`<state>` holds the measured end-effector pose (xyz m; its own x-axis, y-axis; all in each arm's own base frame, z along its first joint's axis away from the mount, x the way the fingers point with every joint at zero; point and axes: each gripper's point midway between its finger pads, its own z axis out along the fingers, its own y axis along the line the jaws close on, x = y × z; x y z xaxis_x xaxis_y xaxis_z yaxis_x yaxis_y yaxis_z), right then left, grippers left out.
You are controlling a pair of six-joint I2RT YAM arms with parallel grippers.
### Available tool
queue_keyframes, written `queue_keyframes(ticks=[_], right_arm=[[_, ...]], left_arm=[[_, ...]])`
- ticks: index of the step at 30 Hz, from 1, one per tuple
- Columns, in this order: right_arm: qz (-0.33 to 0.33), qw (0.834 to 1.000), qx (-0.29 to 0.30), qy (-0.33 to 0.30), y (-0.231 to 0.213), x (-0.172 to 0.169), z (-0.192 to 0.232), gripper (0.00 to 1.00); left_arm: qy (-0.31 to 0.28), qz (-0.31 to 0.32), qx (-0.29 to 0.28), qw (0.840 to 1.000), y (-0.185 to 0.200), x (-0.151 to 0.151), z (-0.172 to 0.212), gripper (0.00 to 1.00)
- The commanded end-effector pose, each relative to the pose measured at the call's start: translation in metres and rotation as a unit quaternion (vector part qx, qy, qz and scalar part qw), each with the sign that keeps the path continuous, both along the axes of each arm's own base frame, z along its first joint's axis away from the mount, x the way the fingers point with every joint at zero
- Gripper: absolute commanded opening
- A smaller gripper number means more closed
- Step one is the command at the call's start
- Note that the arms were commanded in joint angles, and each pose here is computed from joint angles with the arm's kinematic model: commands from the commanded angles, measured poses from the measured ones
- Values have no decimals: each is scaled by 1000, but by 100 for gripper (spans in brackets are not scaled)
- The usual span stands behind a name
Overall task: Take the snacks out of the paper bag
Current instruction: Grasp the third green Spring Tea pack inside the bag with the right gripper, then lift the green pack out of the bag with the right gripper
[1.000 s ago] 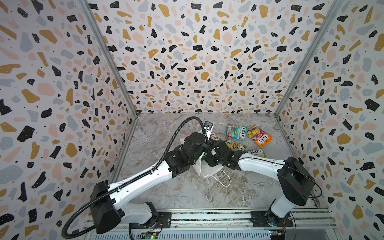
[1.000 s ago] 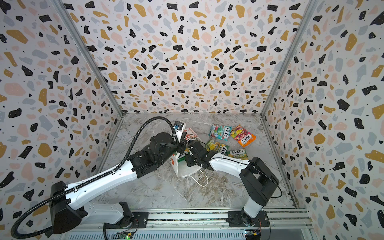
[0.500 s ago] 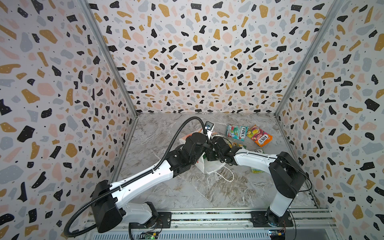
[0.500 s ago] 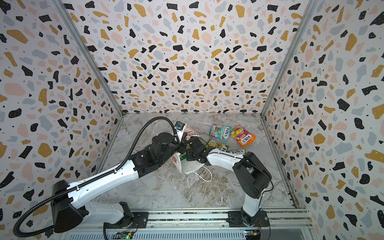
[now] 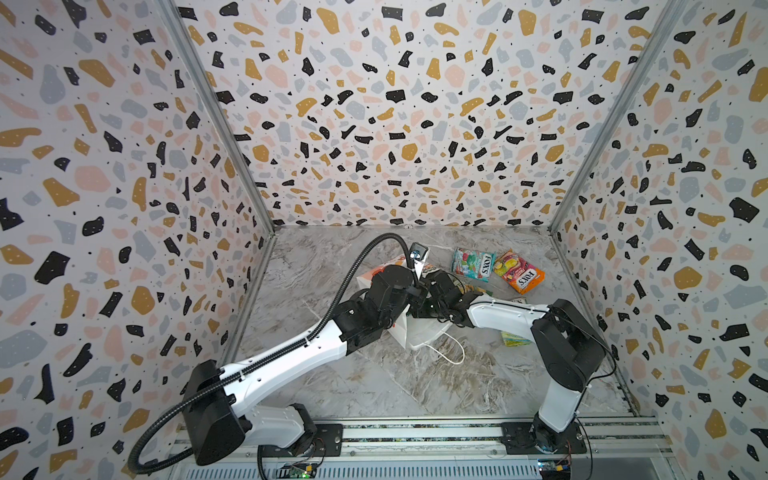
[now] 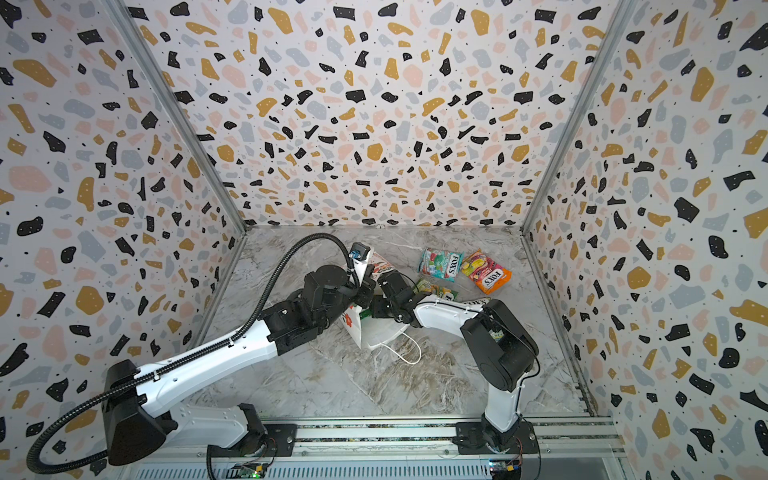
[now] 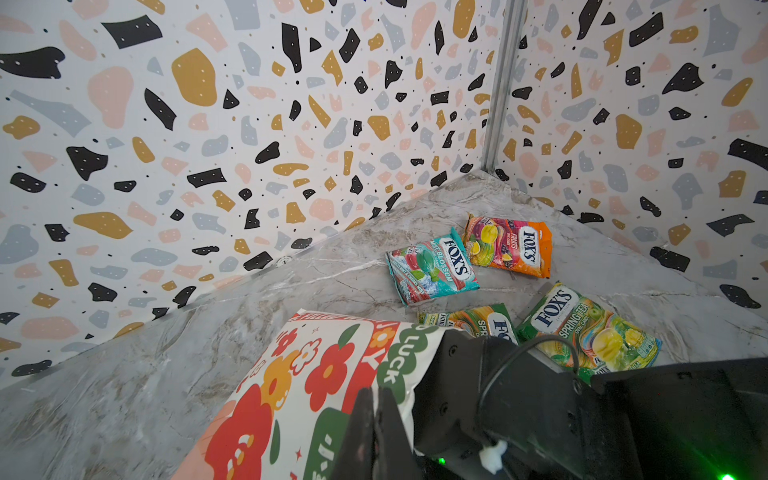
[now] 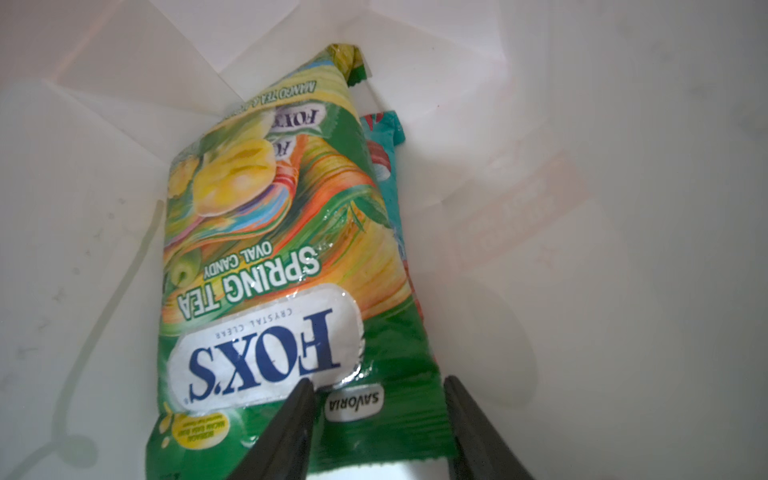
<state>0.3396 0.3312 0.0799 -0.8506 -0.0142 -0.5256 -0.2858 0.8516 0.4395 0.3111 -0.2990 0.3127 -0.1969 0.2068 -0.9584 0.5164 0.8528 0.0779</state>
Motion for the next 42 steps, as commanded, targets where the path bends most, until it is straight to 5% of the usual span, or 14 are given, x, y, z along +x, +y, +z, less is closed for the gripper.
queue_keyframes(ticks=[1, 8, 15, 21, 27, 42], right_arm=[[-4, 999, 28, -15, 8, 8, 22, 50], [0, 999, 24, -29, 9, 11, 27, 48], [7, 999, 17, -38, 12, 12, 30, 25], [14, 999, 19, -35, 15, 12, 29, 20], [20, 999, 22, -45, 16, 12, 38, 0], [92, 989, 65, -91, 18, -25, 83, 0]], left_arm=[[-13, 0, -14, 1000, -2, 2, 9, 0], [-11, -2, -12, 1000, -4, 2, 7, 0], [-9, -2, -9, 1000, -4, 3, 5, 0], [-9, -3, -10, 1000, -5, 3, 5, 0], [-8, 0, -8, 1000, -4, 4, 3, 0], [-1, 59, 6, 998, 10, 16, -6, 0]])
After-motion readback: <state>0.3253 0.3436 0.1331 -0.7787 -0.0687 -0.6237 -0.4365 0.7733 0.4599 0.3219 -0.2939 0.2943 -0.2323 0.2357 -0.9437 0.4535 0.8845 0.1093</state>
